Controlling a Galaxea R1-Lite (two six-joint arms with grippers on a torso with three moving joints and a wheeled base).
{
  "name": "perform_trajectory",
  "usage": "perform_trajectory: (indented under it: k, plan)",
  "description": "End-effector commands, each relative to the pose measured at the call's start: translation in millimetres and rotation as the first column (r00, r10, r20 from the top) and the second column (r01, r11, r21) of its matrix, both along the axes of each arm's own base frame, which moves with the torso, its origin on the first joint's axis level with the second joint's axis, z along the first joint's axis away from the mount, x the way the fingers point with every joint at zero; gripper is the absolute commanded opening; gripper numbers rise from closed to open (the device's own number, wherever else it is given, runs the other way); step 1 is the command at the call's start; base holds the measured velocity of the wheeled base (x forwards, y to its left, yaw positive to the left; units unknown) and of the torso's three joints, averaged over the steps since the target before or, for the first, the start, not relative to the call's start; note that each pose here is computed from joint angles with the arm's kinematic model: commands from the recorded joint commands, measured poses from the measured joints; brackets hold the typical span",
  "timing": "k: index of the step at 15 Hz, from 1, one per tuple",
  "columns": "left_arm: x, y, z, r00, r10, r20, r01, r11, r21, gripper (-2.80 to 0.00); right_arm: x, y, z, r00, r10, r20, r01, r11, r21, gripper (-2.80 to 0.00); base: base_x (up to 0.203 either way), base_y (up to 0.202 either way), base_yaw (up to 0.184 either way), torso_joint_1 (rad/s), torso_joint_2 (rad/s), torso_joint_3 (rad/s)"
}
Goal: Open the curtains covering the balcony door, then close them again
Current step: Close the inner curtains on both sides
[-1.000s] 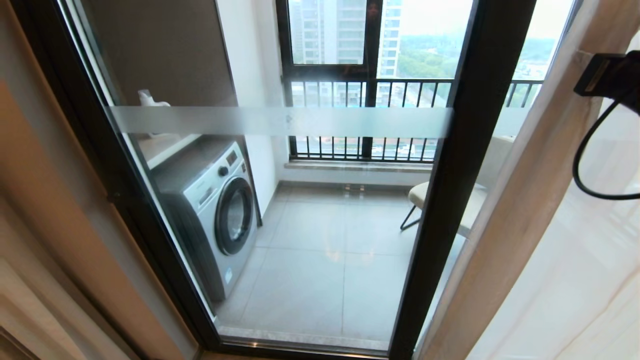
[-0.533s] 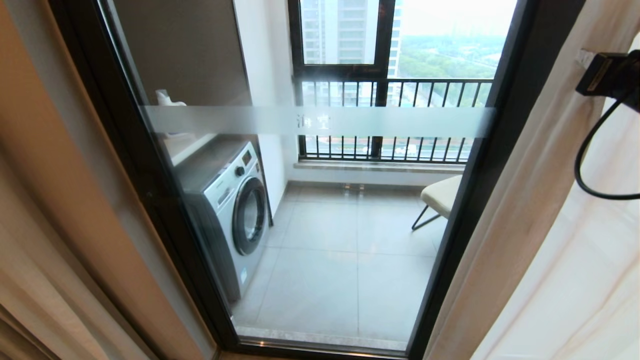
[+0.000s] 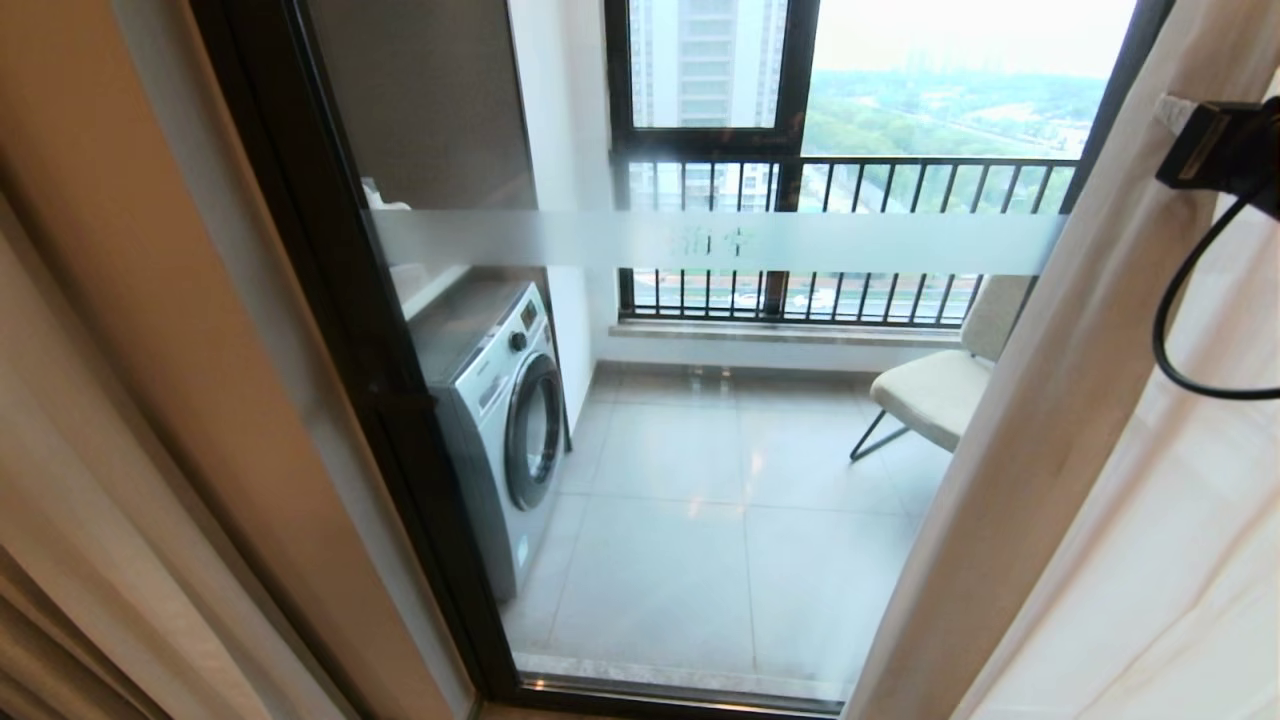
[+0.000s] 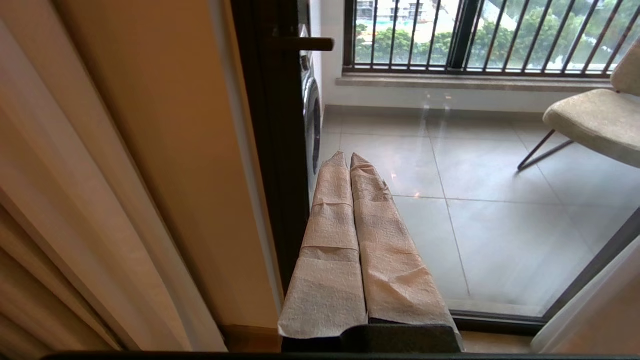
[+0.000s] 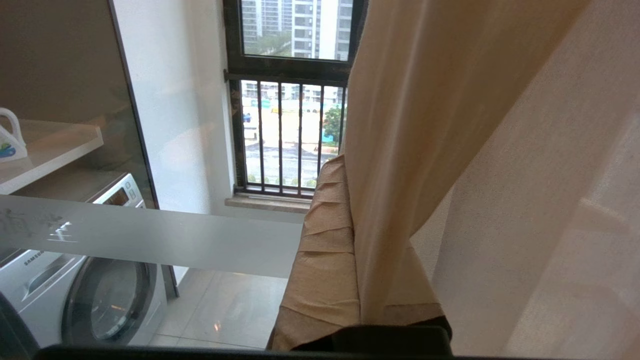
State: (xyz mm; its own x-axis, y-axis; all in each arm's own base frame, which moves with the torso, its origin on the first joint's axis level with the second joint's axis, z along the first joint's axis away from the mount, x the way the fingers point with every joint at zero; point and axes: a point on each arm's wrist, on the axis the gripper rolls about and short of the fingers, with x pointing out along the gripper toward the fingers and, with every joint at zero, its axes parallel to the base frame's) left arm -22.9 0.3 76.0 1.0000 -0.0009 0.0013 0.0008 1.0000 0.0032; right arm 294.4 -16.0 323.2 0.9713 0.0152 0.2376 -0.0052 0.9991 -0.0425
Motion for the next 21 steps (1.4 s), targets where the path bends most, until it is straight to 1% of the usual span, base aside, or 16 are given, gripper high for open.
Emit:
perform_trajectory:
  k: [1, 4, 21]
  plan:
    - [0.1, 0.0, -0.2, 1.000, 0.001, 0.001, -0.001, 1.000, 0.000, -2.80, -1.0, 0.2, 1.2, 1.000, 0.002, 0.006, -0.002, 1.000, -0.001, -2.80, 0.000, 0.193, 0.001, 0.002, 0.00, 0.002]
    - [0.0, 0.0, 0.1, 1.000, 0.001, 0.002, -0.001, 1.000, -0.002, -2.80, -3.0, 0.5, 3.4, 1.000, -0.002, 0.014, 0.002, 1.000, -0.026, -2.80, 0.000, 0.128, 0.002, 0.005, 0.00, 0.002]
    - [0.0, 0.0, 0.0, 1.000, 0.001, 0.001, -0.001, 1.000, -0.003, -2.80, -3.5, 3.1, 10.6, 0.999, 0.005, 0.038, -0.004, 1.000, -0.031, -2.80, 0.000, 0.000, 0.000, 0.000, 0.00, 0.000]
